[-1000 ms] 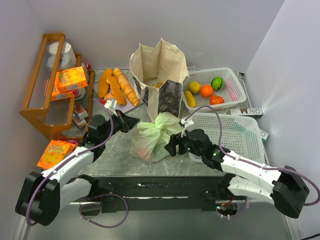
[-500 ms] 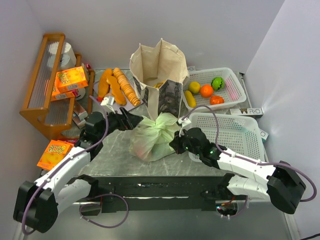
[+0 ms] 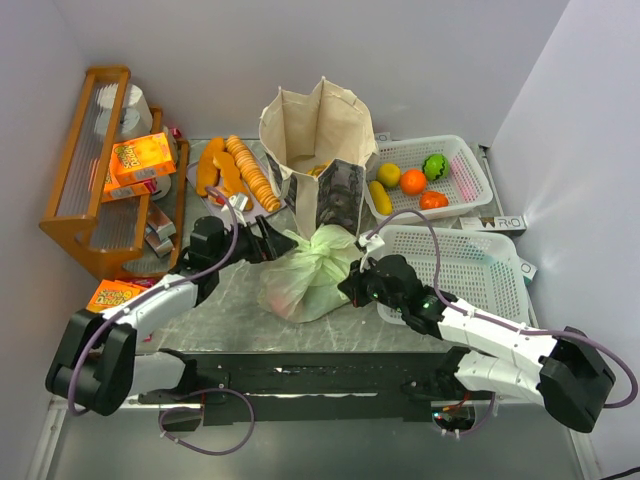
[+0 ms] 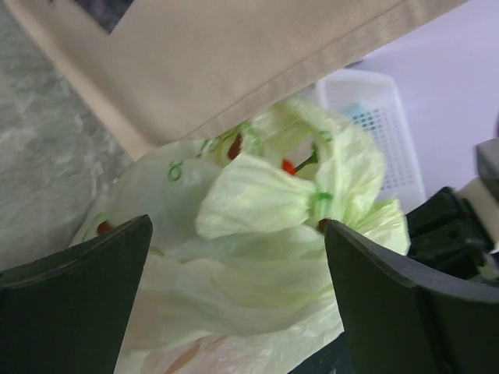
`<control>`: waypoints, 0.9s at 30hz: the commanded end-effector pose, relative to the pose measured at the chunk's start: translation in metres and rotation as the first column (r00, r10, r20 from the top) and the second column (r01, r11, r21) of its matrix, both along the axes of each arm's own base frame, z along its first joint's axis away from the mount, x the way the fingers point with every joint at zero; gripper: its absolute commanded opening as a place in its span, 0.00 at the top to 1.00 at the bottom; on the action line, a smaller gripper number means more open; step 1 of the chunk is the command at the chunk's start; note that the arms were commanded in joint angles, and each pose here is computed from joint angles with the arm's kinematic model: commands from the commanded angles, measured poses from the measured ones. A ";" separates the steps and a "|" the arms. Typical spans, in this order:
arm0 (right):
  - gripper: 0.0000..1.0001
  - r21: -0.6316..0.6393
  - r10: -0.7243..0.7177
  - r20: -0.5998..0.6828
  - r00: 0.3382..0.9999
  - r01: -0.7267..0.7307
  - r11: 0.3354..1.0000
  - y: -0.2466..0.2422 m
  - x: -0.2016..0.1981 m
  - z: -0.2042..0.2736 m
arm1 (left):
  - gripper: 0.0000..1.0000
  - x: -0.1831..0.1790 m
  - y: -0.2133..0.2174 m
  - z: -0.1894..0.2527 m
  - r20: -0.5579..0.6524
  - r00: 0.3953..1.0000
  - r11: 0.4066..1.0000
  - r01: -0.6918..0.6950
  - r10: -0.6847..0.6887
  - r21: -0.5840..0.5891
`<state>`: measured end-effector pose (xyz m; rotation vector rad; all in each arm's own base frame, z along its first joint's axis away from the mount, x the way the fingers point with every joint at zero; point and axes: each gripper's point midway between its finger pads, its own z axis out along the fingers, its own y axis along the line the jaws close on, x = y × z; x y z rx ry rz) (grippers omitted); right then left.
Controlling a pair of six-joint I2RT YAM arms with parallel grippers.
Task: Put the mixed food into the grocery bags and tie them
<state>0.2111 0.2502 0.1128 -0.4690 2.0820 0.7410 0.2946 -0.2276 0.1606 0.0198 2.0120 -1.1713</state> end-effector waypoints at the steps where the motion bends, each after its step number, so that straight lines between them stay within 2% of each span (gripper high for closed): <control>1: 1.00 0.063 0.000 0.048 0.999 -0.003 0.998 0.007 0.007 0.021 | 0.02 0.008 -0.015 0.047 0.139 0.989 0.990 0.063 -0.045 -0.130; 5: 1.00 0.070 0.005 0.045 0.999 -0.008 0.997 0.008 0.006 0.022 | 0.07 0.011 -0.020 0.036 0.103 0.993 0.985 0.078 -0.063 -0.153; 9: 1.00 0.071 0.000 0.047 0.999 -0.003 0.997 0.008 0.006 0.023 | 0.18 0.007 -0.028 0.037 0.095 0.989 0.971 0.128 -0.110 -0.201; 11: 1.00 0.073 -0.003 0.049 0.999 -0.001 0.997 0.006 0.006 0.023 | 0.21 0.007 -0.031 0.036 0.092 0.988 0.965 0.139 -0.121 -0.224; 14: 1.00 0.075 -0.008 0.050 0.999 0.005 0.997 0.005 0.006 0.023 | 0.31 0.008 -0.033 0.037 0.096 0.987 0.961 0.145 -0.126 -0.235; 17: 1.00 0.070 -0.012 0.048 0.999 0.009 0.998 0.004 0.006 0.024 | 0.64 0.007 -0.039 0.041 0.111 0.983 0.954 0.172 -0.148 -0.246; 18: 1.00 0.070 -0.016 0.048 0.999 0.013 0.997 0.003 0.006 0.024 | 0.86 0.005 -0.041 0.042 0.116 0.981 0.950 0.183 -0.158 -0.252; 19: 1.00 0.059 -0.022 0.039 0.999 0.019 0.998 0.001 0.005 0.023 | 0.95 0.004 -0.042 0.041 0.114 0.979 0.947 0.193 -0.168 -0.258; 20: 1.00 0.064 -0.039 0.054 0.998 0.035 0.997 -0.001 0.007 0.032 | 0.99 0.001 -0.041 0.041 0.110 0.978 0.942 0.201 -0.178 -0.268; 22: 1.00 0.029 -0.063 0.035 0.997 0.062 0.998 -0.011 0.005 0.033 | 0.99 -0.001 -0.038 0.045 0.130 0.978 0.944 0.194 -0.164 -0.269; 24: 1.00 0.032 -0.089 0.066 0.994 0.087 0.996 -0.019 0.006 0.055 | 0.99 0.005 -0.028 0.035 0.095 0.991 0.967 0.116 -0.097 -0.225; 27: 0.97 0.031 -0.118 0.100 0.988 0.115 0.993 -0.033 0.002 0.074 | 0.99 0.015 -0.014 0.043 0.147 0.989 0.989 0.030 -0.009 -0.144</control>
